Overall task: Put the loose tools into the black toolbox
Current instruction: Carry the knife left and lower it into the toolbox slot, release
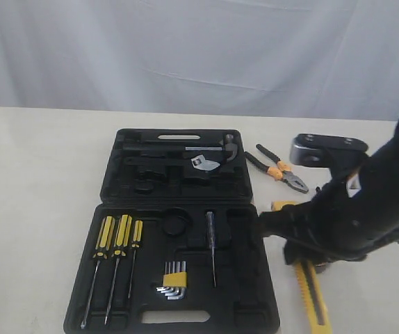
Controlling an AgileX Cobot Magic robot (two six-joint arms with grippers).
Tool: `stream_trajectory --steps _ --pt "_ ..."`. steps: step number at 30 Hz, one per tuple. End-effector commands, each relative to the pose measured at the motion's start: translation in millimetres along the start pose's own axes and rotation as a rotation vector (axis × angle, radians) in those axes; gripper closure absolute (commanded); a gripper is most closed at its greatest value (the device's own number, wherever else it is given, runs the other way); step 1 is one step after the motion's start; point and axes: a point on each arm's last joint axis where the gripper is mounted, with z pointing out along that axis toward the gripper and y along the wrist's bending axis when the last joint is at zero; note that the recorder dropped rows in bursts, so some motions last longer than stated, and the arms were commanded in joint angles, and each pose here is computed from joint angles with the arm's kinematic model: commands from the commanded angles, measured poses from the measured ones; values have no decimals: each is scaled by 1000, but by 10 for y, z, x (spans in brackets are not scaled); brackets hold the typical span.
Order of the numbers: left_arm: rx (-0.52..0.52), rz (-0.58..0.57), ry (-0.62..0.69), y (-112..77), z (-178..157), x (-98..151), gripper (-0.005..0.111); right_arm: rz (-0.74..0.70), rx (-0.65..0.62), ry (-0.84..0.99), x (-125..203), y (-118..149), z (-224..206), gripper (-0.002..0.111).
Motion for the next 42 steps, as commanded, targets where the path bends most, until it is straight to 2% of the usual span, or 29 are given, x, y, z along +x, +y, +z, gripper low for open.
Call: stream_trajectory --steps 1,5,9,14,21,34,38,42 --pt "3 -3 0 -1 0 6 107 0 -48 -54 -160 294 152 108" --pt "3 -3 0 -1 0 6 107 -21 -48 -63 -388 489 354 108" --pt "3 -3 0 -1 0 6 107 -1 35 -56 -562 516 592 108" --pt "3 -3 0 -1 0 6 107 -15 95 -44 -596 478 883 108" --pt "3 -3 0 -1 0 6 107 -17 93 -38 -598 479 1088 108" --pt "3 -3 0 -1 0 6 107 -33 104 -43 -604 469 1141 106" --pt "3 -3 0 -1 0 6 107 -52 115 -35 -598 459 1140 90" --pt "3 -3 0 -1 0 6 107 -60 125 -32 -596 449 1139 64"
